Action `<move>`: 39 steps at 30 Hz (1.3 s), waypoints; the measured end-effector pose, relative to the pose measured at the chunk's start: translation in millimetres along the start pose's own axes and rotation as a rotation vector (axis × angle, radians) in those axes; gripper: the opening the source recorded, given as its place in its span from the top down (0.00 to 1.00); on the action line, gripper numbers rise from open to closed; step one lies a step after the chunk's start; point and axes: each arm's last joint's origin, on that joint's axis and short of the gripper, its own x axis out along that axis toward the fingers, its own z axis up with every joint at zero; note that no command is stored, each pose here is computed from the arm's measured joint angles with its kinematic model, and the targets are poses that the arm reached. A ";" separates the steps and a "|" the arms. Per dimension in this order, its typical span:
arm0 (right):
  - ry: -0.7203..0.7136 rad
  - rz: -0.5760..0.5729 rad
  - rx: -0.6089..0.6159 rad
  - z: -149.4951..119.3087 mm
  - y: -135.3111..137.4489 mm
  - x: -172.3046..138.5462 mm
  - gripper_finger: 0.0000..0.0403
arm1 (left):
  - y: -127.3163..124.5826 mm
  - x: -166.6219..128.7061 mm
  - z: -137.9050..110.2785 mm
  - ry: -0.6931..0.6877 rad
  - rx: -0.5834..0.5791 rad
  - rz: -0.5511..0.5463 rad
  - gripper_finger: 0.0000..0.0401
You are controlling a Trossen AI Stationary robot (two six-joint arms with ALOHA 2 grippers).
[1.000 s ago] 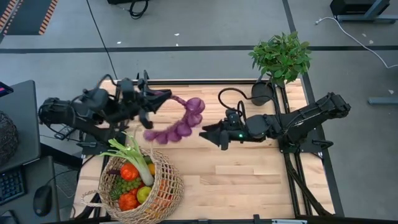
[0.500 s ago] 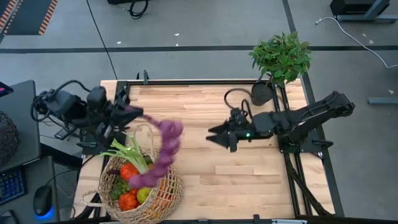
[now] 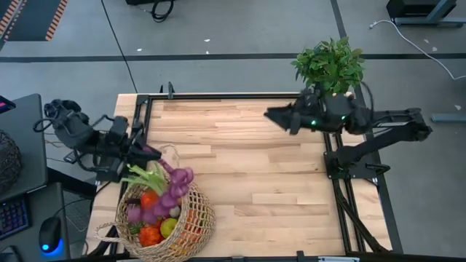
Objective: Build produce basket
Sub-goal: Put the purple garlic into the basket, then return to Home Position
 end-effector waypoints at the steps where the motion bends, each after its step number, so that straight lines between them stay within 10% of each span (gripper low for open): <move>1: -0.014 -0.009 0.004 4.7 -2.2 -3.6 0.21 | -0.5 -0.3 -2.1 0.019 -0.003 -0.004 0.94; 17: 0.020 -0.054 0.054 14.9 -14.1 -17.2 0.21 | -10.1 -20.2 -35.6 0.449 -0.215 -0.181 0.94; 29: 0.192 0.076 0.074 -11.9 6.1 -17.1 0.21 | 2.9 -14.4 -58.6 0.521 -0.133 0.138 0.82; 39: 0.362 -0.009 -0.013 -61.2 14.5 -6.0 0.21 | -22.3 17.5 -75.6 0.610 -0.217 0.111 0.45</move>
